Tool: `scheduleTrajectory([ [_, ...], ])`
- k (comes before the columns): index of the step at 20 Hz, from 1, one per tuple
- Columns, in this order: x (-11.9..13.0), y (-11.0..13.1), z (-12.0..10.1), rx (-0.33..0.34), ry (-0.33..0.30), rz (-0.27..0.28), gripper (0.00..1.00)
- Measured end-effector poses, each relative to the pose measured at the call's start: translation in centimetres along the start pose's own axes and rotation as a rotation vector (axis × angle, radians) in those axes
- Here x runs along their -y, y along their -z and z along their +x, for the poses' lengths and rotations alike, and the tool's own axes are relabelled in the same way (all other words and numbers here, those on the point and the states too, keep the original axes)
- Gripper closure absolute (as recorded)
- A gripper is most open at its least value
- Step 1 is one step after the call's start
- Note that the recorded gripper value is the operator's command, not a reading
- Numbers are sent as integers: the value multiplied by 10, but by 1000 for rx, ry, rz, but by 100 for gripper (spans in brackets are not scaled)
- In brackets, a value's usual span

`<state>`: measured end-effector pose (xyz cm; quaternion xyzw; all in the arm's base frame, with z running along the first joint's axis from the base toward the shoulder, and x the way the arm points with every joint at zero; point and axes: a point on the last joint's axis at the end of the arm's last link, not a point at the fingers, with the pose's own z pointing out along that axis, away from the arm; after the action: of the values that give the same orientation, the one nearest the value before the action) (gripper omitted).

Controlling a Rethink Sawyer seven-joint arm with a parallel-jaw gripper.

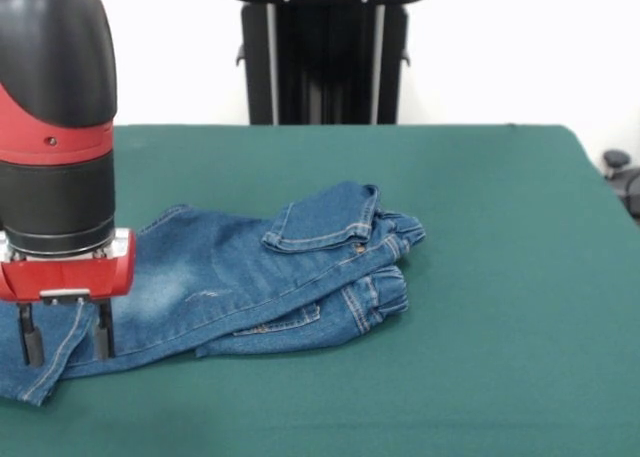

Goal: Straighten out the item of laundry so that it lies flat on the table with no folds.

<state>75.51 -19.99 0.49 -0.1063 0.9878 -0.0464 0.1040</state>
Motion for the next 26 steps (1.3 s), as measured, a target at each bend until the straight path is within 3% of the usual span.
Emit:
scheduleTrajectory([
  [10,9,-10,13,-14,-21,-8,0],
  [18,16,-33,38,-35,-51,-25,0],
  [26,17,-44,45,-15,-59,-17,0],
])
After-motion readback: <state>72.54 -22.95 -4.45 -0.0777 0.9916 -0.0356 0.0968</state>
